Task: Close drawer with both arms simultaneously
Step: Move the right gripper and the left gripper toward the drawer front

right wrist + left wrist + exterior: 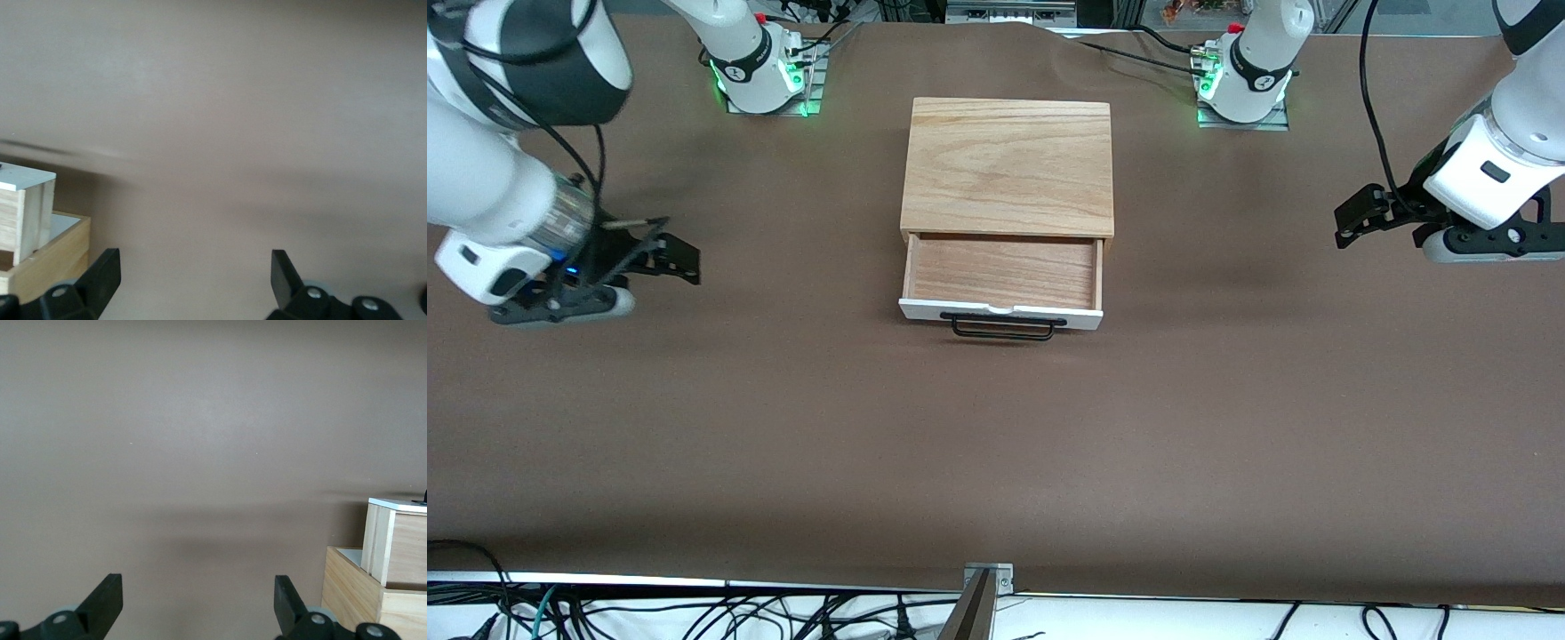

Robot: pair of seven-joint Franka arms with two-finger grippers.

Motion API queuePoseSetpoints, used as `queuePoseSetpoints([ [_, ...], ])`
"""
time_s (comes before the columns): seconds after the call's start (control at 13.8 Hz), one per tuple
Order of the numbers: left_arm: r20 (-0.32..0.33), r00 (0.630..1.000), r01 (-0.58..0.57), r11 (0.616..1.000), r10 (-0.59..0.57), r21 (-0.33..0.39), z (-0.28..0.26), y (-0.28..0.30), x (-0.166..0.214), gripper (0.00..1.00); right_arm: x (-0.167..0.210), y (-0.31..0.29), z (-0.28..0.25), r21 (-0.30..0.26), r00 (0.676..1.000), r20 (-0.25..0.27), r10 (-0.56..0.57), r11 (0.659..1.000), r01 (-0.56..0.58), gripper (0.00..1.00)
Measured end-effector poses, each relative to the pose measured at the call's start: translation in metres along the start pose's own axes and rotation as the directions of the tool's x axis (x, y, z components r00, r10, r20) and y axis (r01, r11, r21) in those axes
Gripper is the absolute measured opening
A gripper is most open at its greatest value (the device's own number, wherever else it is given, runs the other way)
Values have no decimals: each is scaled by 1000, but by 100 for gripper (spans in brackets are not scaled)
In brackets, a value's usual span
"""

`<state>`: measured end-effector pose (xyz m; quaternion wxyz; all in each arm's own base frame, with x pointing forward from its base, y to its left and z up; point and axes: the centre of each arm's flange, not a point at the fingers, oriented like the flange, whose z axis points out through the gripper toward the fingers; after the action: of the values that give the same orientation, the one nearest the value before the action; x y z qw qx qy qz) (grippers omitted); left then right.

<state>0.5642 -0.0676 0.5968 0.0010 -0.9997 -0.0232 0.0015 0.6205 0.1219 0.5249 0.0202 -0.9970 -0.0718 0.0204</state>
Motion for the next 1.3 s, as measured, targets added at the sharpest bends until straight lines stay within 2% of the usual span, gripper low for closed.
queuePoseSetpoints([
  [0.43, 1, 1000, -5, 1000, 5, 0, 0, 3, 0, 100, 29, -63, 58, 10, 995, -31, -90, 996, 90, 100],
  [0.58, 13, 1000, -16, 1000, 16, -3, 7, 9, 2, 100, 36, -84, 76, 64, 994, -52, -99, 993, 103, 100],
  [0.8, 67, 997, -42, 995, 48, -96, 28, 41, 5, 100, 50, -107, 106, 159, 993, -87, -76, 983, 89, 100],
  [1.01, 87, 991, -91, 987, 103, -136, 75, 87, 21, 100, 61, -142, 132, 182, 989, -108, -103, 976, 121, 100],
  [1.3, 52, 984, -160, 970, 172, -185, 142, 164, 36, 100, 78, -201, 167, 222, 993, -91, -77, 970, 96, 100],
])
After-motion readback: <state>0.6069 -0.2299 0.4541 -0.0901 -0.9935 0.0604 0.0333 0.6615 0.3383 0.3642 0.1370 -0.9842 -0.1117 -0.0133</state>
